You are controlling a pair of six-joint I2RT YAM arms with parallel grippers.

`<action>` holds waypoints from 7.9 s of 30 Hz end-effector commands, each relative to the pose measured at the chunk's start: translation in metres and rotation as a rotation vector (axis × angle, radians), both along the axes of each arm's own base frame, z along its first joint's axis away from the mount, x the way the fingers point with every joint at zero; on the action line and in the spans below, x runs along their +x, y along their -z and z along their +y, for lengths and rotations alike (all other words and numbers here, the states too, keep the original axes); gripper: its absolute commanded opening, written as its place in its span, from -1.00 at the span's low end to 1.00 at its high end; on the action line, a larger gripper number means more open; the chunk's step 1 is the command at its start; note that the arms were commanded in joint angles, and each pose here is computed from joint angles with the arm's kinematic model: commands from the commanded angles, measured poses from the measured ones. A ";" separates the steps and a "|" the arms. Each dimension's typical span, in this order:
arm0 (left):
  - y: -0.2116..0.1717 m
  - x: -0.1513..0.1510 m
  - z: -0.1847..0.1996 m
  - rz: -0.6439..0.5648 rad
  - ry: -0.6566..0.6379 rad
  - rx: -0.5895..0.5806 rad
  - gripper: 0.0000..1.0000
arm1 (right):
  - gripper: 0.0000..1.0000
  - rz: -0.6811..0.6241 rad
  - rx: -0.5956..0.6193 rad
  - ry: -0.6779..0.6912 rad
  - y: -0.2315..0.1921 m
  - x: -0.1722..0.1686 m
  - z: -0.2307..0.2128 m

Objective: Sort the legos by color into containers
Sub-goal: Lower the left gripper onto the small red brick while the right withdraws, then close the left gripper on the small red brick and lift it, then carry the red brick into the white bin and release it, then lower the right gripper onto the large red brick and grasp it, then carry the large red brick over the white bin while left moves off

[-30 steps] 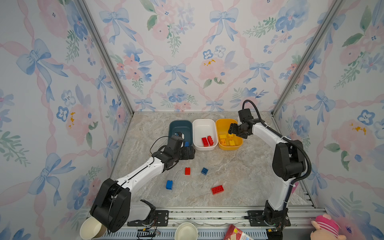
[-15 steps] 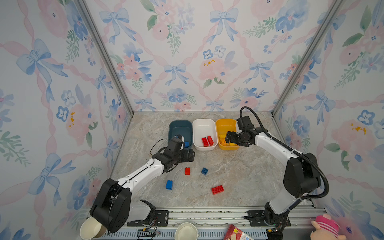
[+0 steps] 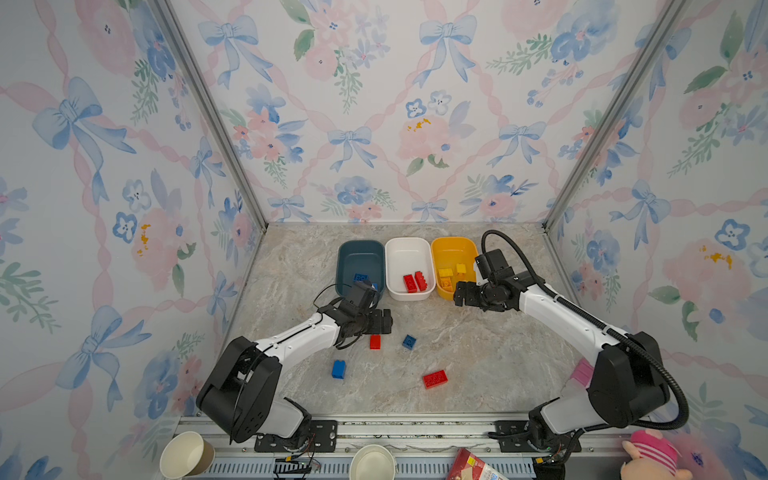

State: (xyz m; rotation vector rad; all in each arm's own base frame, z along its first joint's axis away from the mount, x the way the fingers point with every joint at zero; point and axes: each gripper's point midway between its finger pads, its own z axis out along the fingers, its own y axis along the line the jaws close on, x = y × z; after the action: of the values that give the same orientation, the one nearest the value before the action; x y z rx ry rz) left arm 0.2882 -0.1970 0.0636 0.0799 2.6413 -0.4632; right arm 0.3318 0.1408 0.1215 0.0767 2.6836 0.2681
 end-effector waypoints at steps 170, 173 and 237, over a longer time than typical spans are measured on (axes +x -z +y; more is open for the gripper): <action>-0.086 0.080 -0.007 -0.272 -0.081 -0.133 0.75 | 0.94 0.280 -0.216 -0.454 0.094 -0.194 0.114; -0.086 0.079 -0.005 -0.272 -0.084 -0.134 0.76 | 0.99 0.280 -0.230 -0.453 0.095 -0.193 0.115; -0.090 0.050 0.035 -0.303 -0.176 -0.156 0.96 | 0.32 -0.026 -0.049 -0.366 -0.021 0.029 0.150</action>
State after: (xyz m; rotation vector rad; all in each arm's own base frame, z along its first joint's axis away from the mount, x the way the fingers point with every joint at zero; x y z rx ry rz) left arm 0.3412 -0.1685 0.1543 -0.0837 2.2897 -0.5512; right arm 0.3409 0.2826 0.1353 -0.4155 2.7066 0.2808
